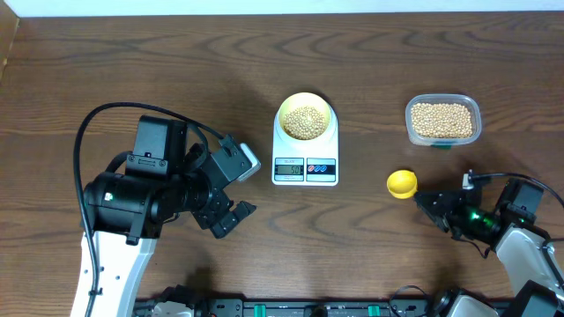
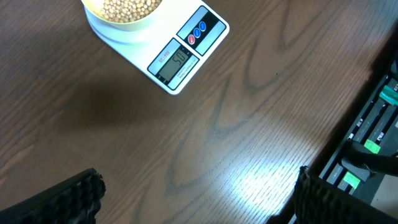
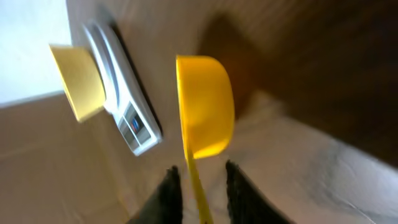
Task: Scoop item into bowl and weigh 50g on scale
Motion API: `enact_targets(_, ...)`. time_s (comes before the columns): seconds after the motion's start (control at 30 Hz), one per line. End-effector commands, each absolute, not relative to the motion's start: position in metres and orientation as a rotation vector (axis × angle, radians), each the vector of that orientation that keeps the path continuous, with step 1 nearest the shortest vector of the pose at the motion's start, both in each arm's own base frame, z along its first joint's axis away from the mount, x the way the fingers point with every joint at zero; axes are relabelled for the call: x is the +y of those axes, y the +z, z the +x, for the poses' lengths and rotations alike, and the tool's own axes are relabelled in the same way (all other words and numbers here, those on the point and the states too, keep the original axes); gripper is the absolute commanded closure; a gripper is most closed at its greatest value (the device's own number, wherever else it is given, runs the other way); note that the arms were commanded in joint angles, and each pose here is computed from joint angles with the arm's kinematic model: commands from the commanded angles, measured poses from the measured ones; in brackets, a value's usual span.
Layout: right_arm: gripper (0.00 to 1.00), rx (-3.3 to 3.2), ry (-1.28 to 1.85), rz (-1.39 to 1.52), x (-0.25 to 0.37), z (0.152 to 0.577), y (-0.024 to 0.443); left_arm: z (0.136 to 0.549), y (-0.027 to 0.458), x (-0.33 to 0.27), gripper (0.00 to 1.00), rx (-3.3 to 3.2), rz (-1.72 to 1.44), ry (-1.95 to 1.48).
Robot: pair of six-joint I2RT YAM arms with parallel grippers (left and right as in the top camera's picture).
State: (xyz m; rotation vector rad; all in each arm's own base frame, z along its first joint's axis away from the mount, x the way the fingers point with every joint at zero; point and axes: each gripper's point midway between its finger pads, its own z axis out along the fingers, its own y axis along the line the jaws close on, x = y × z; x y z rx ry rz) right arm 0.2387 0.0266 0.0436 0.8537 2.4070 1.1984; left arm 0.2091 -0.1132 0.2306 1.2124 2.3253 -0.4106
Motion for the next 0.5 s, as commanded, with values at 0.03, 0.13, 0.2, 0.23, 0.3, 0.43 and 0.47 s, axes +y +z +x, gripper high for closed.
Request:
enact_targets(0.03,0.31,2.511,0.912,0.782,0.003,0.233,0.021,0.21,0.238,-0.113,0.01,2.295,1.225,-0.396)
enact_targets(0.13,0.01,2.587,0.533,0.852,-0.041,0.229,0.003,0.21,0.238,-0.113,0.01,2.295,1.225,-0.396)
enact_targets(0.2,0.01,2.608,0.4,0.853,-0.057,0.228,0.004,0.21,0.238,-0.113,0.01,2.295,1.225,-0.396)
enact_targets(0.23,0.01,2.619,0.33,0.859,-0.065,0.227,0.007,0.21,0.238,-0.113,0.01,2.295,1.225,-0.396)
enact_targets(0.3,0.01,2.624,0.214,0.88,-0.081,0.226,0.019,0.21,0.238,-0.113,0.01,2.295,1.225,-0.396)
enact_targets(0.43,0.01,2.576,0.272,0.839,-0.076,0.236,0.067,0.21,0.238,-0.113,0.01,2.295,1.225,-0.396)
enact_targets(0.47,0.01,2.564,0.348,0.792,-0.066,0.239,0.08,0.21,0.238,-0.113,0.01,2.295,1.225,-0.396)
